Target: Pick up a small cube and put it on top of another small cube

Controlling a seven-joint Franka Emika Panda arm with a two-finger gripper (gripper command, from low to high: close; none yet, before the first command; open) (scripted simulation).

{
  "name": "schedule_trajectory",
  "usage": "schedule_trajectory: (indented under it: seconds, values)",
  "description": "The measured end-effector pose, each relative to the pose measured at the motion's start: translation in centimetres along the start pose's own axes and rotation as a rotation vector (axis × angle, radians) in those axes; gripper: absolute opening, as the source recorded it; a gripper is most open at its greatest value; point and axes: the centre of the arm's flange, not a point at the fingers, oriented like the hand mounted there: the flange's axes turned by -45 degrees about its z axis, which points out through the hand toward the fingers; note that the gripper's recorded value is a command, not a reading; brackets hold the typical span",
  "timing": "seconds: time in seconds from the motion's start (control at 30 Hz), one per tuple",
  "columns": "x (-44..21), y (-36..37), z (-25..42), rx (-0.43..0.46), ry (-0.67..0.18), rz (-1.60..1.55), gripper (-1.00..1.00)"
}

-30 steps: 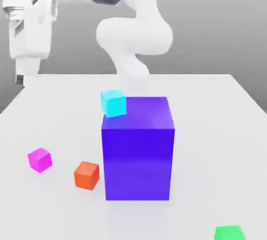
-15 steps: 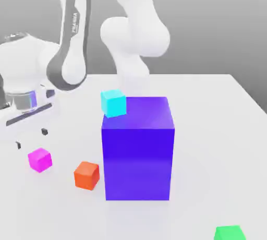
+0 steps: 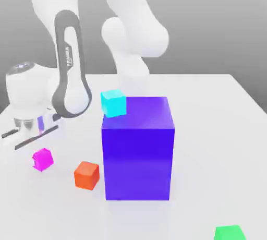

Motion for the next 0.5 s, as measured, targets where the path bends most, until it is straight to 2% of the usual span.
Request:
schedule_trajectory:
  seconds: [0.17,0.37,0.5]
  values:
    - [-1.2,-0.6,-3.6,0.005,0.005,-0.041,-1.0]
    - [-15.4,-7.0,-7.5,0.095,0.063,-0.628,-1.0]
    - [-27.3,-7.4,-8.7,0.098,0.072,-0.972,-1.0]
